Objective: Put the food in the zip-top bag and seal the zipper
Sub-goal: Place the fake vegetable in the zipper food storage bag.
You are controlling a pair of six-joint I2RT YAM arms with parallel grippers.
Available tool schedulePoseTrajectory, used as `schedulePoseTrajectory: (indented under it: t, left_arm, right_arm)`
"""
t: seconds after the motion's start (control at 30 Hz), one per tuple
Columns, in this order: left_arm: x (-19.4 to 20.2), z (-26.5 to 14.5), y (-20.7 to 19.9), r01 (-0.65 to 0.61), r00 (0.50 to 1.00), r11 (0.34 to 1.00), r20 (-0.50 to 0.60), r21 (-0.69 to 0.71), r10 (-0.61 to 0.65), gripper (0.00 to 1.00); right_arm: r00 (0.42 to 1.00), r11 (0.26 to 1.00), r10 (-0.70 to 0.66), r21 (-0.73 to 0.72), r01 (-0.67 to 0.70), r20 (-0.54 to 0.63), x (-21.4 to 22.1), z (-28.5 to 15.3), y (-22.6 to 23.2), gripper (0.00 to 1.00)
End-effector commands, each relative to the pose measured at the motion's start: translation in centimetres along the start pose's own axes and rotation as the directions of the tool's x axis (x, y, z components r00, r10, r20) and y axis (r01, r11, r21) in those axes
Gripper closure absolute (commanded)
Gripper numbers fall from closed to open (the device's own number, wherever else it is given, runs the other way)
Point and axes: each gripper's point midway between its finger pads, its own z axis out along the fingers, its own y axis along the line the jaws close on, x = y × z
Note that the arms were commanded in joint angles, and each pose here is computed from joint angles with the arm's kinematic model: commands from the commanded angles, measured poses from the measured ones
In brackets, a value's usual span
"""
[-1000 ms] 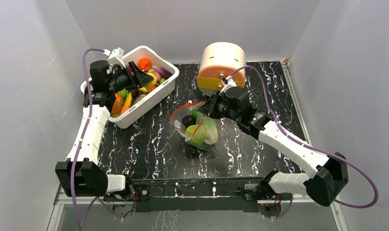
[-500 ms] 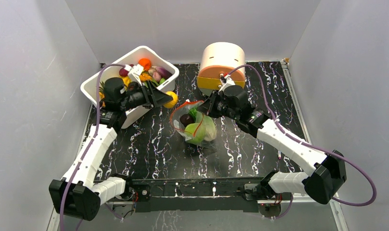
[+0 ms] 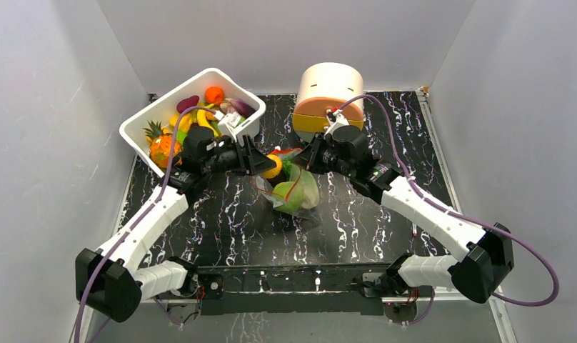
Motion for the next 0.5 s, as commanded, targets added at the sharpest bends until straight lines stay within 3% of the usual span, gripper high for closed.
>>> schedulePoseTrajectory:
  t: [0.0, 0.1, 0.3, 0.47]
  left_arm:
    - [0.5, 1.2, 1.2, -0.029, 1.0, 0.998, 0.006, -0.061, 0.029, 0.57]
    - [1.1, 2.0, 1.4, -0.032, 0.999, 0.996, -0.009, -0.078, 0.031, 0.53]
    - [0.8, 2.1, 1.5, -0.09, 0.996, 0.985, -0.03, -0.15, 0.087, 0.31]
    - [-0.7, 0.1, 2.0, -0.168, 0.986, 0.95, -0.024, -0.262, 0.167, 0.18]
  right_arm:
    - [0.994, 0.992, -0.009, -0.126, 0.022, 0.104, -3.2, -1.1, 3.9, 1.0]
    - [0.995, 0.992, -0.01, -0.127, 0.022, 0.098, -3.1, -1.2, 3.9, 1.0]
    - [0.994, 0.992, -0.017, -0.123, 0.03, 0.11, -3.2, -1.4, 3.7, 1.0]
    - [0.994, 0.995, -0.028, -0.092, 0.038, 0.109, -3.0, -1.3, 3.0, 1.0]
